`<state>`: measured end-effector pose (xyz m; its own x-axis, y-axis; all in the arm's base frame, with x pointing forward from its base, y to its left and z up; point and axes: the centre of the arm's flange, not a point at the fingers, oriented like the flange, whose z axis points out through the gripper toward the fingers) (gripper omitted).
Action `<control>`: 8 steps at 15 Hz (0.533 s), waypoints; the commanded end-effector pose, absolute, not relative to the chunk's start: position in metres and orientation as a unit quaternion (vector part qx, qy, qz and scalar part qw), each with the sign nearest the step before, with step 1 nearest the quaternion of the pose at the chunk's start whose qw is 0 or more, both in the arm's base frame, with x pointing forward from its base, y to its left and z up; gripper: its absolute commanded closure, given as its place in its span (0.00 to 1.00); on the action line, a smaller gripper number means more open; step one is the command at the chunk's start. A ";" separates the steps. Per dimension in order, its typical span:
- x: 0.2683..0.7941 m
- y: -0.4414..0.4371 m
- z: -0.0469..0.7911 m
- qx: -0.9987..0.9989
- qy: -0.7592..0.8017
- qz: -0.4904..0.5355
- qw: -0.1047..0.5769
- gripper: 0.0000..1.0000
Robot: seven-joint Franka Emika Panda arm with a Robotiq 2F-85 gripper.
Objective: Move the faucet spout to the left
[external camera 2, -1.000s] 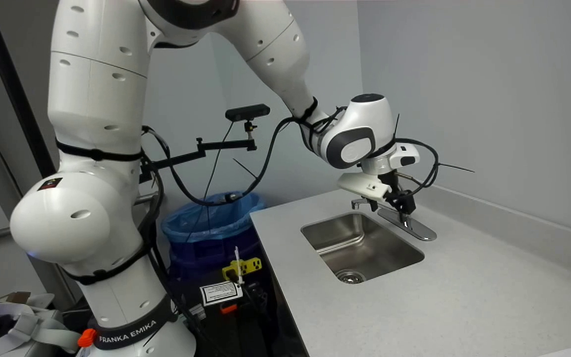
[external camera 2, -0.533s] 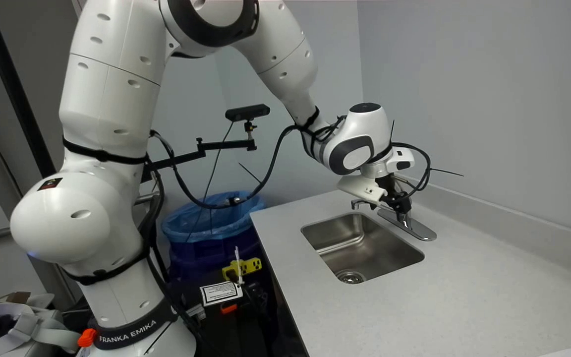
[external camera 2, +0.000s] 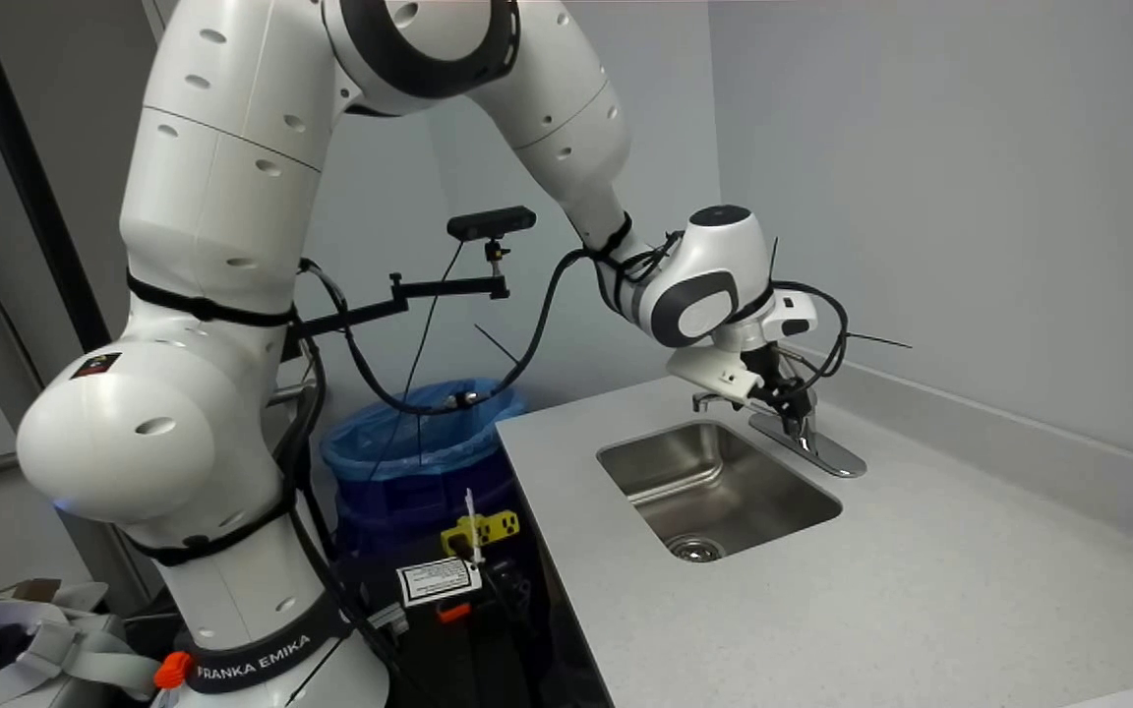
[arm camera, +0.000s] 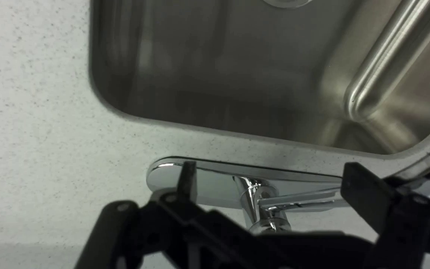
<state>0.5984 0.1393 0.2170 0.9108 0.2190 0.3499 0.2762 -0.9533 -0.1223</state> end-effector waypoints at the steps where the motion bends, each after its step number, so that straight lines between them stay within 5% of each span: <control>1: 0.592 0.174 0.225 -0.968 -0.130 -0.183 0.111 0.00; 8: 0.581 0.217 0.219 -0.958 -0.154 -0.197 0.143 0.00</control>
<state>0.5863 0.1900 0.2222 0.8926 0.2413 0.3809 0.3258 -0.9291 -0.1749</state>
